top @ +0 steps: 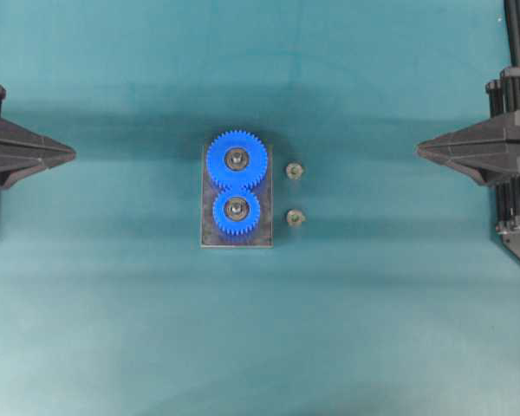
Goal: Insert the washer onto the shaft.
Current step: 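Move the right gripper toward the upper steel washer beside the plate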
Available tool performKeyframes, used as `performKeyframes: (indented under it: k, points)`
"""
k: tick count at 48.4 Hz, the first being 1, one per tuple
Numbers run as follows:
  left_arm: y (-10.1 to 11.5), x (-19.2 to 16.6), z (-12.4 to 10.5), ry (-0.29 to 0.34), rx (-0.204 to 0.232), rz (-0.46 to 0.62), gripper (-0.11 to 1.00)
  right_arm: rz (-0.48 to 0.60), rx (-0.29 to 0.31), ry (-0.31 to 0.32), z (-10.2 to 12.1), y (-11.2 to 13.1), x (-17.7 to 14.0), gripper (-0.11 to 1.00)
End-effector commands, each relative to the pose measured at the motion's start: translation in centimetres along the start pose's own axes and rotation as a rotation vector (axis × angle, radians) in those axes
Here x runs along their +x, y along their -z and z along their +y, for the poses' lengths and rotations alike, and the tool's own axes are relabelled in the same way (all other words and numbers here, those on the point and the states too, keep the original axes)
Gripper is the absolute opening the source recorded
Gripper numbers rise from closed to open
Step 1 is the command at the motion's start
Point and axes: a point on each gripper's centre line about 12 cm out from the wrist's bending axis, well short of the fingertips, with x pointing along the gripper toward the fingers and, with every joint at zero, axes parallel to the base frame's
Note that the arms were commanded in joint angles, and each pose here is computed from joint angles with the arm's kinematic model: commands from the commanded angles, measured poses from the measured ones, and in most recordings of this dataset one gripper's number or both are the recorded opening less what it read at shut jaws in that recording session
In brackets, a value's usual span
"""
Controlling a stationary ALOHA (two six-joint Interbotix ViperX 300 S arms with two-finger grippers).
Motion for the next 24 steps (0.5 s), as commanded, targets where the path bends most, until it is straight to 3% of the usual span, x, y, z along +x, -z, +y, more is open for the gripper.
performKeyframes:
  k: [1,8,16,24]
  points:
    - [0.4,0.2,-0.3,0.015,-0.012,0.015,0.00,0.005,0.030,0.002,0.0,0.0,0.2,0.01]
    - [0.4,0.9,-0.5,0.024,-0.017,0.048,0.00,0.113,0.178,0.030,-0.2,1.2,0.2,0.01]
    - [0.8,1.9,-0.4,0.020,-0.012,0.170,0.00,0.312,0.188,0.040,-0.3,2.6,0.4,0.01]
    - [2.0,3.2,-0.5,0.018,-0.011,0.328,0.00,0.488,0.195,0.093,-1.4,3.4,1.3,0.01]
